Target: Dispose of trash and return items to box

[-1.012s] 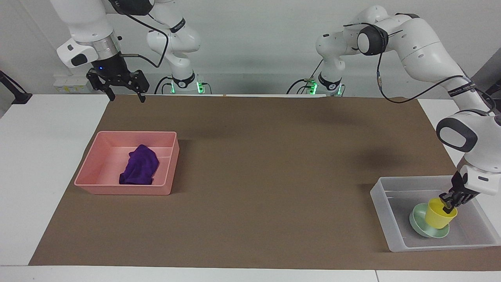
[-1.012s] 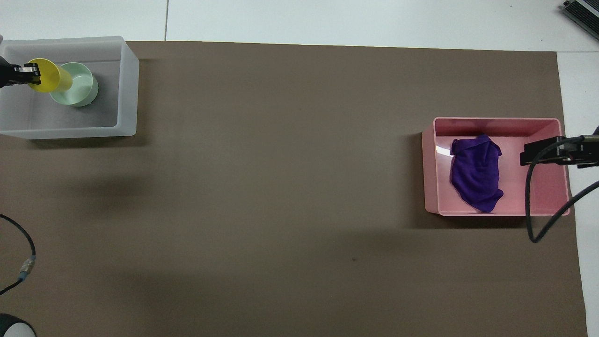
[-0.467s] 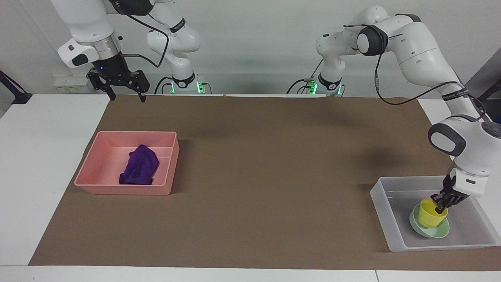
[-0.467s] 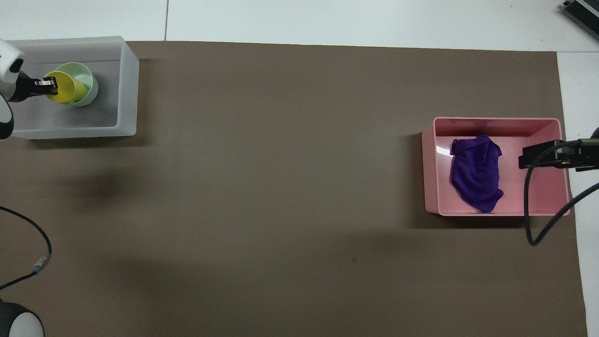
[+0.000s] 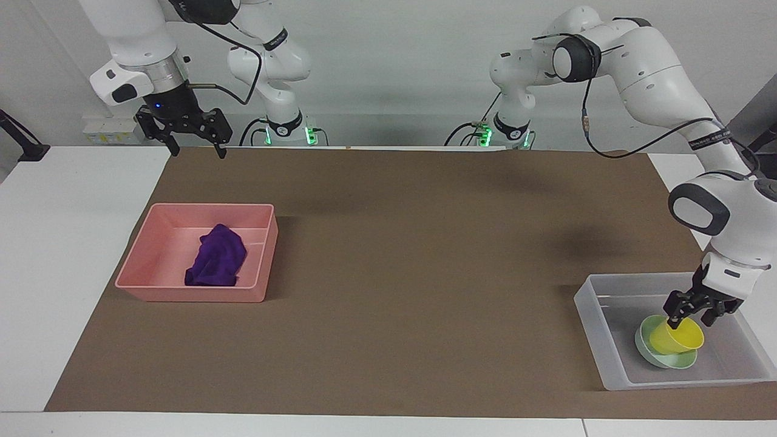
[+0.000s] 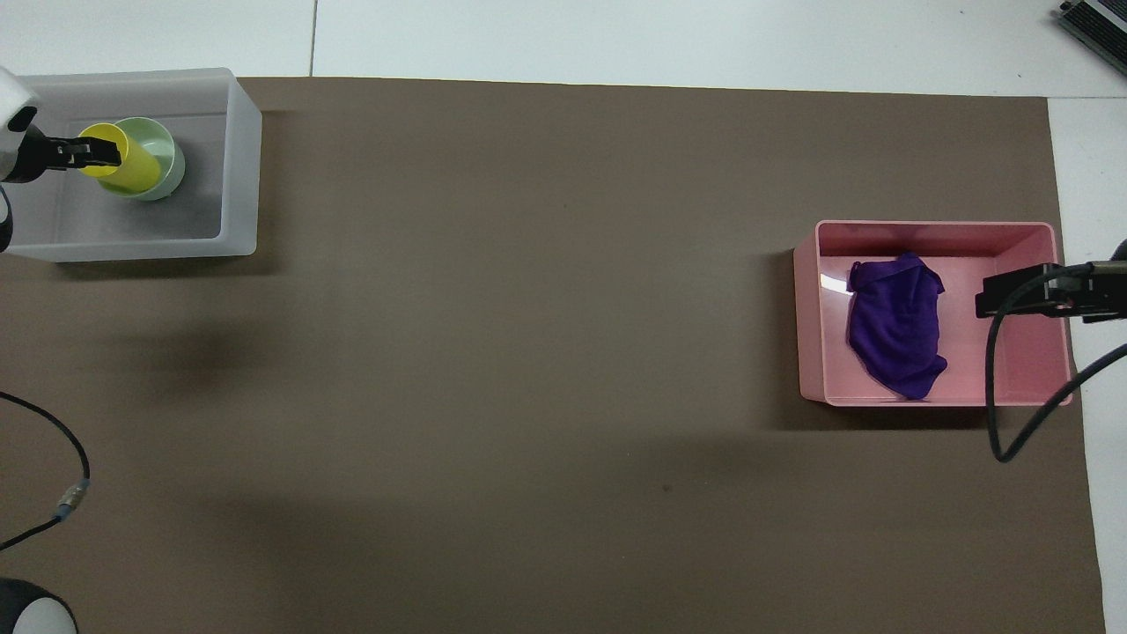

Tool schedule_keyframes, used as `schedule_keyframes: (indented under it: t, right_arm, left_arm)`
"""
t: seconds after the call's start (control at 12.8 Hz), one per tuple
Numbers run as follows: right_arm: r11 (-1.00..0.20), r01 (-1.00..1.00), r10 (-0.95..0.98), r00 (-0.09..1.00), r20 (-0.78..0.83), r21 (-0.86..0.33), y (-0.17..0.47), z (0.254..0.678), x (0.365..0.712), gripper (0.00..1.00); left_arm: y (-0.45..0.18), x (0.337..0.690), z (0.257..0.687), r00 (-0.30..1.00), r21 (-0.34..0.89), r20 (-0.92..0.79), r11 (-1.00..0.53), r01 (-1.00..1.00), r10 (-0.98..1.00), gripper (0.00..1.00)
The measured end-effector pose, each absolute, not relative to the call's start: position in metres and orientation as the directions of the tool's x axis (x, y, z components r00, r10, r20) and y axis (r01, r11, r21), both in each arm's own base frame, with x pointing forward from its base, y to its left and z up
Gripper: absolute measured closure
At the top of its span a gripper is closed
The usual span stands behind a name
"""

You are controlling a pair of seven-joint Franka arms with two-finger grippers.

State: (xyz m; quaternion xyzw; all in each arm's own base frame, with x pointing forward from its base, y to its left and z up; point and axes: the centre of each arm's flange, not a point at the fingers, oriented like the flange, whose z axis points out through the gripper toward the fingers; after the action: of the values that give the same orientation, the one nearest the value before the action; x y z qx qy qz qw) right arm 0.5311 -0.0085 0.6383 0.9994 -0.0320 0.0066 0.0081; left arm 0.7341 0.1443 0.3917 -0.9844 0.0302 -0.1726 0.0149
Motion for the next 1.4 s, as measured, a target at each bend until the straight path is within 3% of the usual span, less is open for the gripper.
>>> schedule_keyframes:
  t: [0.08,0.31,0.86,1.09,1.4]
  right_arm:
    - [-0.998,-0.067,-0.067,0.998,0.013,0.016,-0.009,0.638,0.531,0.0]
    - [-0.996,-0.089,-0.089,0.996,0.015,0.015,-0.009,0.639,0.531,0.0]
    - [-0.994,-0.106,-0.106,0.994,0.015,0.015,-0.01,0.638,0.532,0.0]
    - [-0.994,-0.111,-0.11,0.994,0.015,0.014,-0.01,0.638,0.532,0.0]
    - [-0.994,-0.11,-0.11,0.994,0.014,0.015,-0.01,0.638,0.532,0.0]
  left_arm:
    - [0.136,0.732,0.407,0.934,-0.044,0.342,-0.995,-0.093,-0.103,0.0]
    - [0.1,0.711,0.464,0.928,-0.017,0.336,-0.986,-0.167,-0.163,0.0]
    - [0.03,0.617,0.562,0.944,0.001,0.15,-0.955,-0.297,-0.294,0.0]
    - [-0.019,0.596,0.587,0.949,-0.003,0.116,-0.956,-0.295,-0.293,0.0]
    - [-0.024,0.588,0.601,0.949,-0.014,0.09,-0.953,-0.302,-0.302,0.0]
